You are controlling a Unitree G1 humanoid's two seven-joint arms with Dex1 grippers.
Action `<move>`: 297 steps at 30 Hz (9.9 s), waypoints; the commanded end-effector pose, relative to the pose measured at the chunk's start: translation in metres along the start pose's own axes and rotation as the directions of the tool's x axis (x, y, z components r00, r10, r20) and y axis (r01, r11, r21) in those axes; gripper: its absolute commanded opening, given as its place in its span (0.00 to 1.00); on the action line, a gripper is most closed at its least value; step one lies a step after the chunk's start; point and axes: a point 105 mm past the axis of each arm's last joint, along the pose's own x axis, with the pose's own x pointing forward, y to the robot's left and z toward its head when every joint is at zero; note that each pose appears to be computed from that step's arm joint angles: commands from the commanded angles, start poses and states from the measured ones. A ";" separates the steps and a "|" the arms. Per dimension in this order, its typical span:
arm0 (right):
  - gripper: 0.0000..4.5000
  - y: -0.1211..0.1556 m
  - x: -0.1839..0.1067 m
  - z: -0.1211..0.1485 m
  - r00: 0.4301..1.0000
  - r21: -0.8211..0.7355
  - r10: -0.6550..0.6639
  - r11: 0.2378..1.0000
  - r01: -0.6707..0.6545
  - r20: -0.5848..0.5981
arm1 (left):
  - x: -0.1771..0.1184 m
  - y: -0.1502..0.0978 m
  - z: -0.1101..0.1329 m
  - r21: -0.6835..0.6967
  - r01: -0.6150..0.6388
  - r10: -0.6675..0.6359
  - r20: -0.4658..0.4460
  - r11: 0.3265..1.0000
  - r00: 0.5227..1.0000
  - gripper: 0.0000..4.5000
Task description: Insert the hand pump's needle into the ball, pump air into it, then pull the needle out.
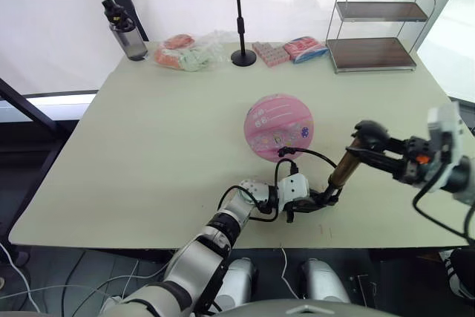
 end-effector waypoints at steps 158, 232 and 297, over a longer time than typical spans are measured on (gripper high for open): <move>0.24 -0.001 -0.015 0.049 0.999 -0.128 0.005 0.992 -0.010 -0.042 | -0.002 -0.021 -0.030 -0.112 0.046 -0.054 -0.072 0.993 0.996 0.24; 0.24 -0.018 -0.014 0.028 0.993 -0.051 -0.085 0.995 0.081 -0.086 | -0.004 -0.020 -0.032 -0.105 0.041 -0.049 -0.082 0.994 0.995 0.24; 0.24 -0.006 -0.024 0.065 1.000 -0.142 0.020 0.990 -0.019 0.004 | -0.003 -0.017 -0.030 -0.101 0.037 -0.045 -0.082 0.994 0.996 0.24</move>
